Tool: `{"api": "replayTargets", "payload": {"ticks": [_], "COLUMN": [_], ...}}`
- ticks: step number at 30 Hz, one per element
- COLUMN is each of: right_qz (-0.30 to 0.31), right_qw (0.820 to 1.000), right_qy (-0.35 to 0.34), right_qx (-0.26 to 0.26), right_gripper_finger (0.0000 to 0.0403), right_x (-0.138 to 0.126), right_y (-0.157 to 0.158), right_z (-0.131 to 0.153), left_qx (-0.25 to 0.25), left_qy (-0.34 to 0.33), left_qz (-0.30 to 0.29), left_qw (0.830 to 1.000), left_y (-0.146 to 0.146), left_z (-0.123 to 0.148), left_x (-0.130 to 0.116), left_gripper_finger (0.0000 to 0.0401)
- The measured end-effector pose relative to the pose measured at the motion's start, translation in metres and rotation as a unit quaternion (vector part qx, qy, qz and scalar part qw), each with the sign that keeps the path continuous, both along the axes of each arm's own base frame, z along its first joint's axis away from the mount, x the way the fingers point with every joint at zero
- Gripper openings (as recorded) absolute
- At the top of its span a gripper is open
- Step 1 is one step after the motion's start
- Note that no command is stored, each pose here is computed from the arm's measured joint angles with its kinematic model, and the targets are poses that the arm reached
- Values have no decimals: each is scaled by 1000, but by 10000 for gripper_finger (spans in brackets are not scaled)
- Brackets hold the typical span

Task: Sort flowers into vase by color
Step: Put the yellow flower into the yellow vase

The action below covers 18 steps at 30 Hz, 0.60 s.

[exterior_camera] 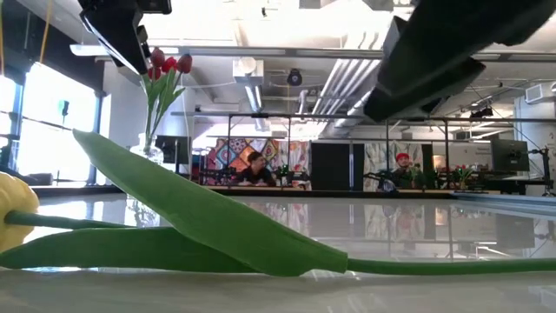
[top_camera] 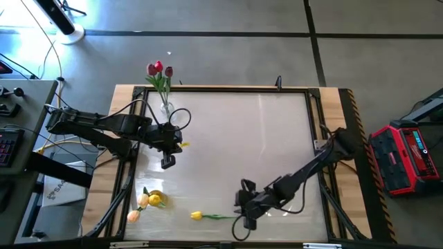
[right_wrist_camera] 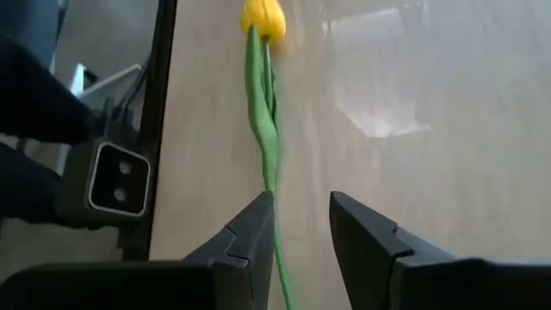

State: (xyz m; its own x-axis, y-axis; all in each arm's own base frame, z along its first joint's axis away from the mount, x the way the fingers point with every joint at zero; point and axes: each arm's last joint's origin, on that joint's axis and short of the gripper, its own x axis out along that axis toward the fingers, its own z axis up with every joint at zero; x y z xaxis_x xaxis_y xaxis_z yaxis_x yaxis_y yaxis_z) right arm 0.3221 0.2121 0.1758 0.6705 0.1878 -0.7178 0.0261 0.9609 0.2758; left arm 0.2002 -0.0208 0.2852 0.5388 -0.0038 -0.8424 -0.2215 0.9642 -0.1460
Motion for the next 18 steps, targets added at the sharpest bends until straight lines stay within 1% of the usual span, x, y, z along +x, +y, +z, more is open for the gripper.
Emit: {"api": "replayTargets", "payload": {"ticks": [3, 5, 7, 10, 14, 16, 18], "right_qz": [8, 30, 55, 58, 70, 83, 95], "right_qw": [1000, 999, 998, 998, 997, 996, 995], "right_qy": [-2, -11, -3, 16, 12, 11, 22], "right_qx": [-5, 11, 18, 15, -4, -14, -26], "right_gripper_finger": [104, 107, 117, 136, 149, 146, 141], "right_x": [3, 9, 13, 18, 23, 27, 29], "right_y": [2, 6, 10, 14, 18, 21, 22], "right_z": [-7, -16, -27, -34, -37, -40, -49], "left_qx": [-6, -13, -18, -22, -22, -18, -17], "left_qy": [-1, -5, -3, 0, 1, 3, 3], "left_qz": [9, 20, 26, 26, 10, 7, 6], "left_qw": [1000, 1000, 999, 999, 1000, 1000, 1000], "left_y": [0, 0, 0, -3, -10, -12, -12], "left_z": [0, 0, 0, 0, 0, -1, -1], "left_x": [0, 1, 1, 0, -1, 0, -1], "left_gripper_finger": [0, 0, 0, 0, 0, 0, 0]}}
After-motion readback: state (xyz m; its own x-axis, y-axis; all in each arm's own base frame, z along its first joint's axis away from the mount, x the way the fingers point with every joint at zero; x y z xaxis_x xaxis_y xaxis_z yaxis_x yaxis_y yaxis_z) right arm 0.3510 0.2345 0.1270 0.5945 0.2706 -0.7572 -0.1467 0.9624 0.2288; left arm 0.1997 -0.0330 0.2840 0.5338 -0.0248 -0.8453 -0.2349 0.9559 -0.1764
